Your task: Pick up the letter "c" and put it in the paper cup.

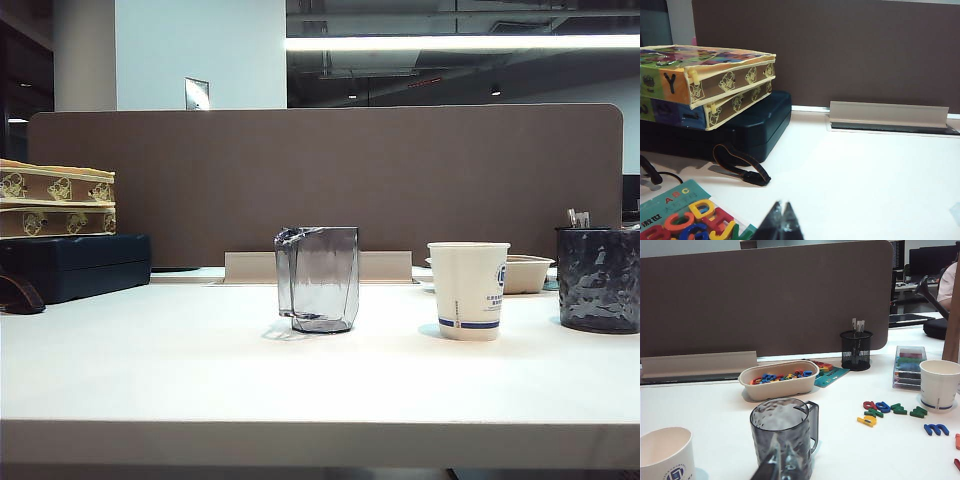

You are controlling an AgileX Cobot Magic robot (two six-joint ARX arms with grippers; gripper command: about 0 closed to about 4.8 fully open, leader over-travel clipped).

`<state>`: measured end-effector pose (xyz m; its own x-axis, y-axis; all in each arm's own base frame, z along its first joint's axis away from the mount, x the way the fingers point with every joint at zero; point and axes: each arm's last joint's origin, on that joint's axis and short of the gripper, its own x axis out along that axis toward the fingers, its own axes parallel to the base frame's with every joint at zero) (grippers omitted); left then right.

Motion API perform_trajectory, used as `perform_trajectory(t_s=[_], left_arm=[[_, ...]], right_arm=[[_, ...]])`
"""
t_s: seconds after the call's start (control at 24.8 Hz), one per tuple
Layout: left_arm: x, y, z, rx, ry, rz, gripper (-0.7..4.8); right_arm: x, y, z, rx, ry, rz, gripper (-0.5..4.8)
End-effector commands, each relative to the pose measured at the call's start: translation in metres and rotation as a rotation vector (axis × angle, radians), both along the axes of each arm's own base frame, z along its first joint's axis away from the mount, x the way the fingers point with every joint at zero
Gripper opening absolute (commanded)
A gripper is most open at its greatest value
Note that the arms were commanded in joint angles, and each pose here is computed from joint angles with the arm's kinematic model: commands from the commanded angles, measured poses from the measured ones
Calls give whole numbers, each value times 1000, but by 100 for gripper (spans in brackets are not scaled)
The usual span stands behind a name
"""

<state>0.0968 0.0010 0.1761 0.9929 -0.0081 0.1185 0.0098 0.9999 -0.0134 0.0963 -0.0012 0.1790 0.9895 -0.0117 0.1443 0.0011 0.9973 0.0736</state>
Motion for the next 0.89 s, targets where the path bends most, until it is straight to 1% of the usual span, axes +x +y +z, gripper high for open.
perform_trajectory(t_s=[0.04,0.48,0.57,0.77,0.89], left_arm=[[0,0,2,2,-13,-3,-3],[0,0,2,1,-13,-3,-4],[0,0,2,2,-13,-3,-4],[0,0,2,2,-13,-3,-3],[0,0,2,1,-13,-3,-4]], right_arm=[[0,0,-1,4,-9,1,12],[0,0,-1,4,-5,0,12],[1,0,-6,5,47,3,12],[1,0,-14,6,127,3,12],[1,0,-16,6,151,3,12]])
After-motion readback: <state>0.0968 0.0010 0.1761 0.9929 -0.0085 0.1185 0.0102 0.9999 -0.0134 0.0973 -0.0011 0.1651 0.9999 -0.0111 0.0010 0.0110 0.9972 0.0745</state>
